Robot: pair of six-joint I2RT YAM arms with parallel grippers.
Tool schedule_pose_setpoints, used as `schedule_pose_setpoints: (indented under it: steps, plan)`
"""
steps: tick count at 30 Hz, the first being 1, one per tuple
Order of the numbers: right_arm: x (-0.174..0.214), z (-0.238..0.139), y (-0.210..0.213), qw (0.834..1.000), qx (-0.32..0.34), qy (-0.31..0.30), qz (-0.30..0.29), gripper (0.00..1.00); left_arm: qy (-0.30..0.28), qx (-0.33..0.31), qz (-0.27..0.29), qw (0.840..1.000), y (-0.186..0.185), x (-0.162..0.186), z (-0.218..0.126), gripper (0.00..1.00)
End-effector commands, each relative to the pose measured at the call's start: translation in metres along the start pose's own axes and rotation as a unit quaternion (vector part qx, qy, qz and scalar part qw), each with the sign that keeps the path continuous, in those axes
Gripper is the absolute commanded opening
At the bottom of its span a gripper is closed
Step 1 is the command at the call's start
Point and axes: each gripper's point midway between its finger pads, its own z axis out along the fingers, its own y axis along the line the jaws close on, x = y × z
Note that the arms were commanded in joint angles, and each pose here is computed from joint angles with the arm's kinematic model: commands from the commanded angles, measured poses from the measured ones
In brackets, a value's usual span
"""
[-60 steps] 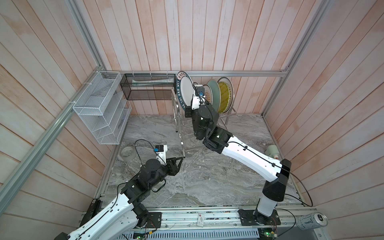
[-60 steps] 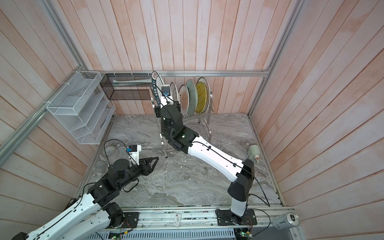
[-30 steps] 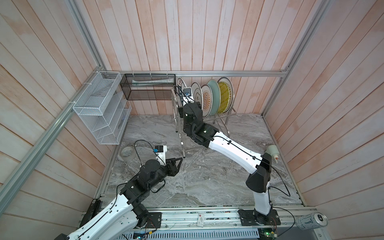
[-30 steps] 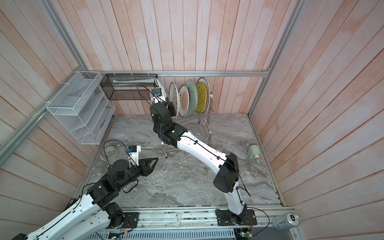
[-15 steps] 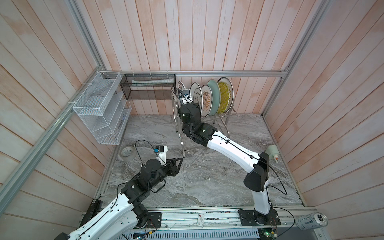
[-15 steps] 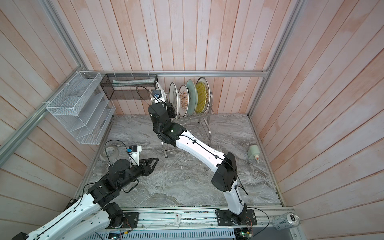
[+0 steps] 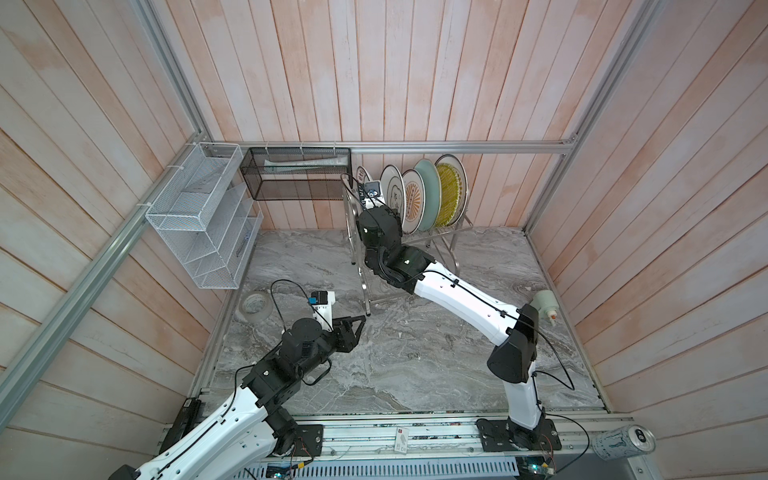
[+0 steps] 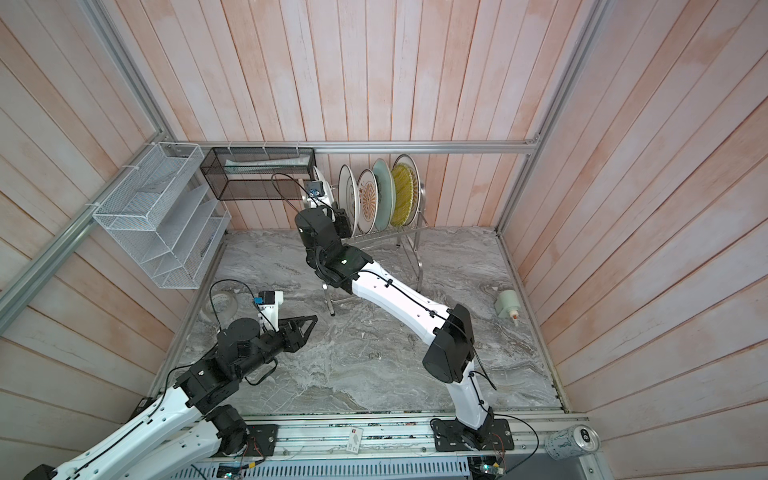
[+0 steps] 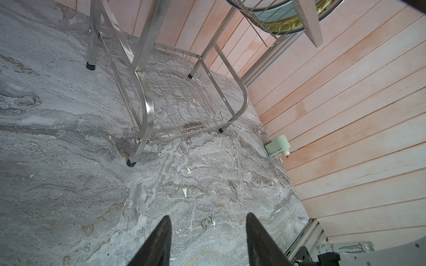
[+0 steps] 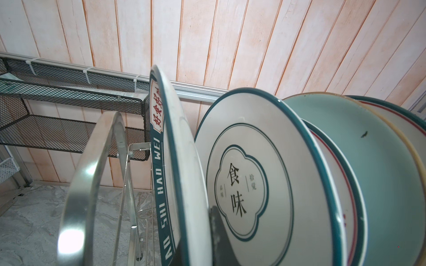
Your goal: Load the plates into the dish rack
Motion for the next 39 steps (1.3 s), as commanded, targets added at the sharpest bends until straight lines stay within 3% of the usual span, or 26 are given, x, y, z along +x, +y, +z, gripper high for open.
schedule_pose_setpoints:
  steps: [1, 25, 39]
  plan:
    - [-0.0142, 0.0011, -0.0081, 0.999, 0.019, -0.014, 0.030, 0.00, -0.004, 0.000, 0.011, 1.000, -0.0038, -0.0054, -0.0020, 0.53]
    - [-0.0073, 0.0026, -0.0070, 1.000, 0.017, -0.005, 0.015, 0.00, -0.009, 0.002, 0.017, 1.000, -0.0066, -0.0098, -0.0024, 0.53]
    - [-0.0096, 0.0010, -0.0081, 1.000, 0.011, -0.004, 0.018, 0.07, -0.008, 0.001, 0.015, 1.000, -0.0062, -0.0093, -0.0024, 0.53]
